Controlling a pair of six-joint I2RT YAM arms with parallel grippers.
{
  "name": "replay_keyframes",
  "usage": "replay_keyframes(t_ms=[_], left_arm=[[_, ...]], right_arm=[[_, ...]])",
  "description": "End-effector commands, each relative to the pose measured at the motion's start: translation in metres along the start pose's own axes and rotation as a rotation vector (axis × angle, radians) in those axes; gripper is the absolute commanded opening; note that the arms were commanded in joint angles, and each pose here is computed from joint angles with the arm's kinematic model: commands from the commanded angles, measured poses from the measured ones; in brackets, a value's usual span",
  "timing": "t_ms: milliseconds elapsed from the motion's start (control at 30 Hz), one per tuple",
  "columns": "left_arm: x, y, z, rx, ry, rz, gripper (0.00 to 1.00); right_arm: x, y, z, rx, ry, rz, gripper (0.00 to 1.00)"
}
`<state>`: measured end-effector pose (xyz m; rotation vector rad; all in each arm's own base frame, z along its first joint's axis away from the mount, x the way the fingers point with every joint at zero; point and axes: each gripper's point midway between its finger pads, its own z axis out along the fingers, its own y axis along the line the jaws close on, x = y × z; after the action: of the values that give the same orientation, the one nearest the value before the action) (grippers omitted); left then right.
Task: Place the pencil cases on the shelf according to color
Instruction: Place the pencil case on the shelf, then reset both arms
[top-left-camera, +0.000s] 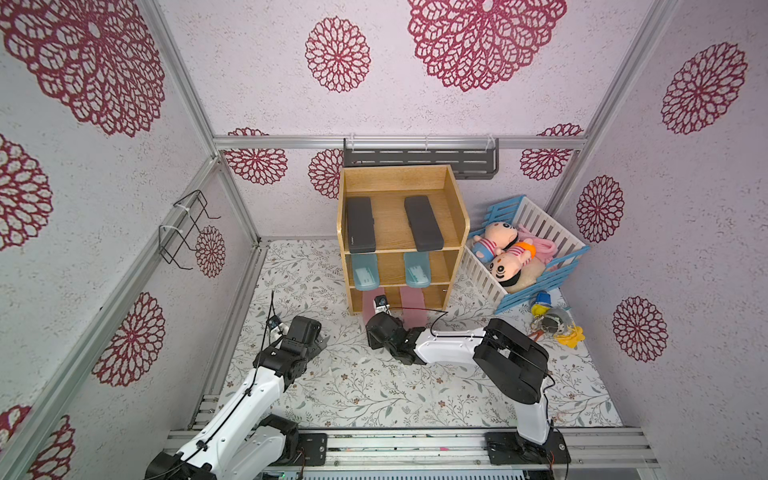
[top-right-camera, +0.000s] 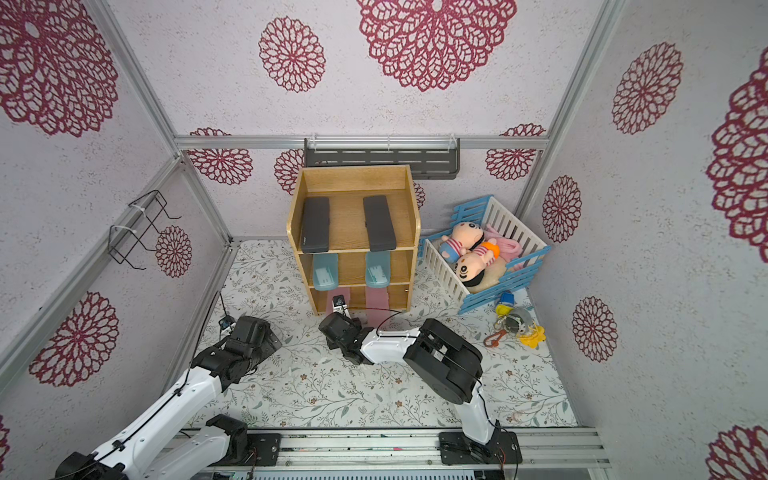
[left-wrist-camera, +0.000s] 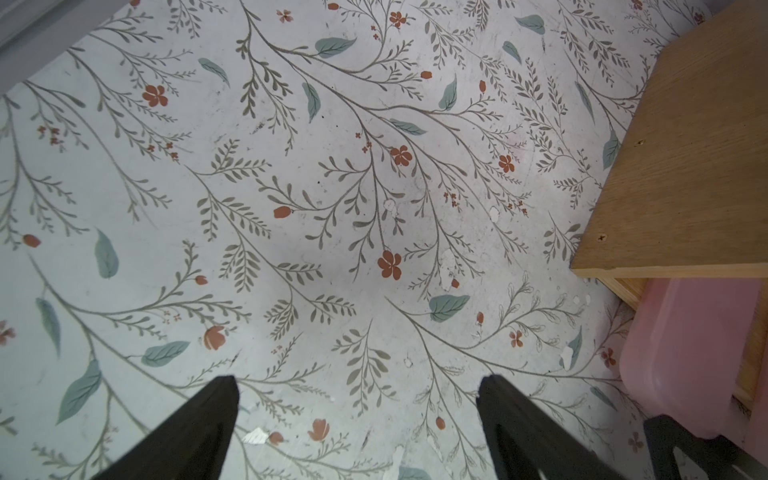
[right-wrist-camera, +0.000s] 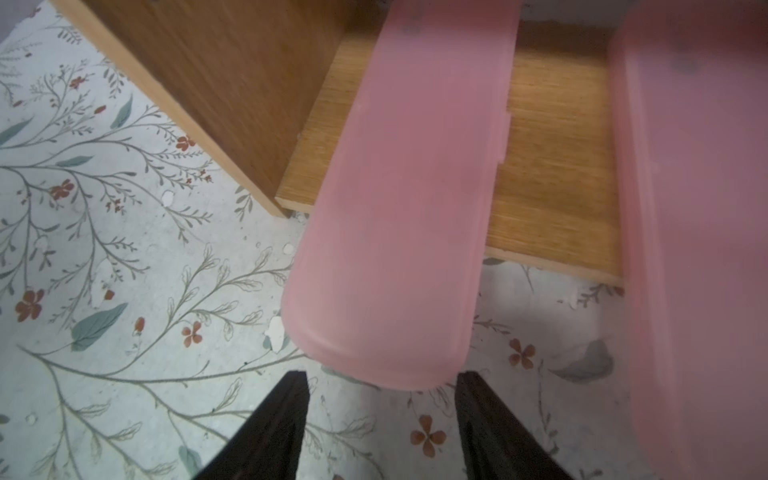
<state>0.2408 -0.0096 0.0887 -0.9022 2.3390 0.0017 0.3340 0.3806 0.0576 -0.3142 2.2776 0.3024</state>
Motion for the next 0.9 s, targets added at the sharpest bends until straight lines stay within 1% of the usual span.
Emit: replay_keyframes(t_ms=[0, 67, 100, 167, 267, 367, 433, 500, 567, 633, 700, 767, 800, 867], left_arm=[[-0.01, -0.001, 0.0, -0.005, -0.043, 0.014, 0.97], [-0.016, -0.002, -0.004, -0.005, -0.065, 0.032, 0.97], [-0.02, -0.003, -0.006, -0.002, -0.079, 0.041, 0.97], [-0.028, -0.004, -0.012, 0.006, -0.113, 0.056, 0.97], [-0.051, -0.005, -0.025, 0.007, -0.22, 0.04, 0.97], [-0.078, -0.011, -0.037, 0.039, -0.355, 0.015, 0.97], [-0.097, -0.014, -0.044, 0.028, -0.455, 0.029, 0.97], [-0.114, -0.007, -0.049, -0.041, -0.546, 0.041, 0.97], [-0.13, 0.001, -0.049, -0.119, -0.631, 0.043, 0.97], [-0.142, 0.01, -0.044, -0.19, -0.726, 0.04, 0.97], [-0.152, 0.014, -0.037, -0.233, -0.807, 0.058, 0.97], [-0.159, 0.012, -0.032, -0.242, -0.804, 0.116, 0.97], [-0.156, 0.004, -0.022, -0.193, -0.777, 0.181, 0.97], [-0.153, 0.002, -0.006, -0.124, -0.782, 0.2, 0.97]], right_arm=[[-0.02, -0.003, -0.023, -0.003, -0.05, -0.005, 0.87], [-0.025, -0.01, -0.041, -0.001, -0.071, 0.003, 0.96], [-0.025, -0.015, -0.05, -0.003, -0.078, 0.004, 0.99], [-0.029, -0.026, -0.072, -0.004, -0.111, 0.003, 0.99], [-0.035, -0.055, -0.107, 0.044, -0.188, 0.003, 0.99], [-0.048, -0.096, -0.143, 0.158, -0.321, -0.006, 0.99], [-0.058, -0.133, -0.167, 0.289, -0.428, -0.008, 0.99], [-0.06, -0.169, -0.178, 0.384, -0.493, -0.041, 0.99], [-0.066, -0.205, -0.182, 0.437, -0.531, -0.047, 0.99], [-0.067, -0.254, -0.186, 0.516, -0.562, 0.033, 0.99], [-0.063, -0.289, -0.187, 0.553, -0.581, 0.085, 0.99], [-0.061, -0.318, -0.191, 0.594, -0.597, 0.113, 0.99], [-0.06, -0.328, -0.193, 0.616, -0.609, 0.104, 0.99], [-0.056, -0.342, -0.2, 0.654, -0.659, 0.098, 0.99]])
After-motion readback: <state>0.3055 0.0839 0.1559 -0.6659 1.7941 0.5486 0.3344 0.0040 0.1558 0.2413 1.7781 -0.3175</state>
